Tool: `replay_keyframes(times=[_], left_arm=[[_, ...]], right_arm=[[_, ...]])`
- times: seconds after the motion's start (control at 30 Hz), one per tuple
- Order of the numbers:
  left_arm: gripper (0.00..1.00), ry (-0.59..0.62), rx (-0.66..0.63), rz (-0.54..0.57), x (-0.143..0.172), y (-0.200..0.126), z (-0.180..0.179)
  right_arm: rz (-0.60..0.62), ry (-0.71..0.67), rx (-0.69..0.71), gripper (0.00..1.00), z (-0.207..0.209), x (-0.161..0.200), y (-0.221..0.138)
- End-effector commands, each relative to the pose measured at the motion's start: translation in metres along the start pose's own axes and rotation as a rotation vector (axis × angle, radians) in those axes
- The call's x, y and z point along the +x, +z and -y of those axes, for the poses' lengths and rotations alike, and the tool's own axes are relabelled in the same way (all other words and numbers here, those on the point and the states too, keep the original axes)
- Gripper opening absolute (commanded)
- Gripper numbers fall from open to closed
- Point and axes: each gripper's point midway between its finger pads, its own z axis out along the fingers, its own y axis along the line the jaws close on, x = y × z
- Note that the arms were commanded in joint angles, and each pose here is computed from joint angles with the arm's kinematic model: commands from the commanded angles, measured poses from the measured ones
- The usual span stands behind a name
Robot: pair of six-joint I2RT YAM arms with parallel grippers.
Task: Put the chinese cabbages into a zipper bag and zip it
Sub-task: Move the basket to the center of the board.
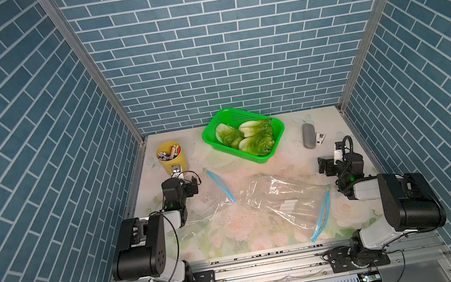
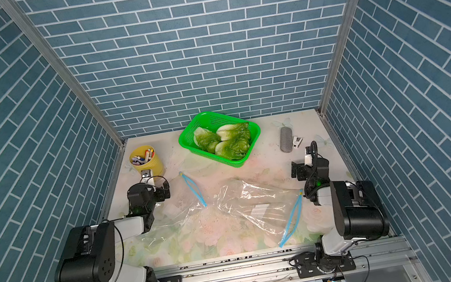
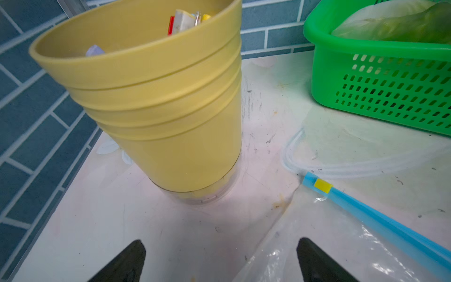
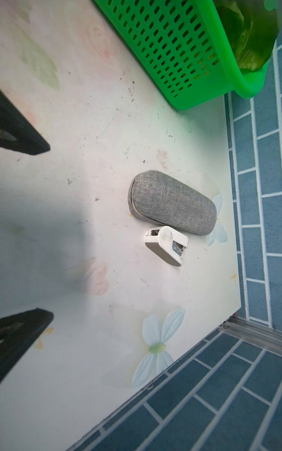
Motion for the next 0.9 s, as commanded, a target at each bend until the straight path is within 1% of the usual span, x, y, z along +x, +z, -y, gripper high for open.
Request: replay_keyframes(times=[0.0, 0.7, 0.8, 0.87], left_arm=[[0.99, -0.004, -0.004, 0.022, -0.007, -0.001, 0.0], [0.99, -0.006, -0.002, 0.027, -0.009, -0.001, 0.0], [0.99, 0.02, 0.058, -0.007, -0.022, -0.001, 0.009], [0.99, 0.045, 0.105, -0.1, -0.029, -0.002, 0.015]], right_arm=[[0.037, -0.013, 0.005, 0.99, 0.0, -0.011, 0.001], [0.039, -0.014, 0.007, 0.99, 0.0, -0.012, 0.0], [0.038, -0.012, 0.023, 0.99, 0.002, -0.013, 0.0], [0.029, -0.013, 0.021, 0.99, 0.001, -0.02, -0.002]])
